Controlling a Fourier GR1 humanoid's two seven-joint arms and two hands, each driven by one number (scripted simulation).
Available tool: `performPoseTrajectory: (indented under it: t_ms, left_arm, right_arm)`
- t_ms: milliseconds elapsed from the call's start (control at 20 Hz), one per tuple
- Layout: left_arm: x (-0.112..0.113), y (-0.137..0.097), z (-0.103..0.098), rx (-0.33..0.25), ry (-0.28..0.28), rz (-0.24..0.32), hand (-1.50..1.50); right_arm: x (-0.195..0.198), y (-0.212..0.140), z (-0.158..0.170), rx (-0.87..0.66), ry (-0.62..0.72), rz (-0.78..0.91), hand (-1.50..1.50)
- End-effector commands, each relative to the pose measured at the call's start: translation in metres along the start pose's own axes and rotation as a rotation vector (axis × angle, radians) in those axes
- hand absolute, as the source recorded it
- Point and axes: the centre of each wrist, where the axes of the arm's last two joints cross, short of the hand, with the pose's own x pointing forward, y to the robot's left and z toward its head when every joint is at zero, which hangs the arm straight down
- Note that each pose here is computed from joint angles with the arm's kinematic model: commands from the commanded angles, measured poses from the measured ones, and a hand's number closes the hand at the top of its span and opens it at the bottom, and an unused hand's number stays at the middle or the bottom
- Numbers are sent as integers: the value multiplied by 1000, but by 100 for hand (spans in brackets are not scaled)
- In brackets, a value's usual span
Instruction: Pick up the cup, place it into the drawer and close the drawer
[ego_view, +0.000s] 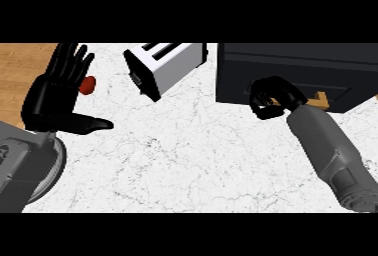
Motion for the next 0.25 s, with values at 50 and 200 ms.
performPoseTrajectory:
  t_ms: [50, 200]
  left_arm:
    - [-9, 1, 8, -16, 13, 9, -150]
    - [-15, -1, 12, -25, 17, 24, -150]
  right_arm:
    - [-7, -59, 4, -169, 132, 37, 150]
    - [-6, -60, 4, -173, 123, 27, 150]
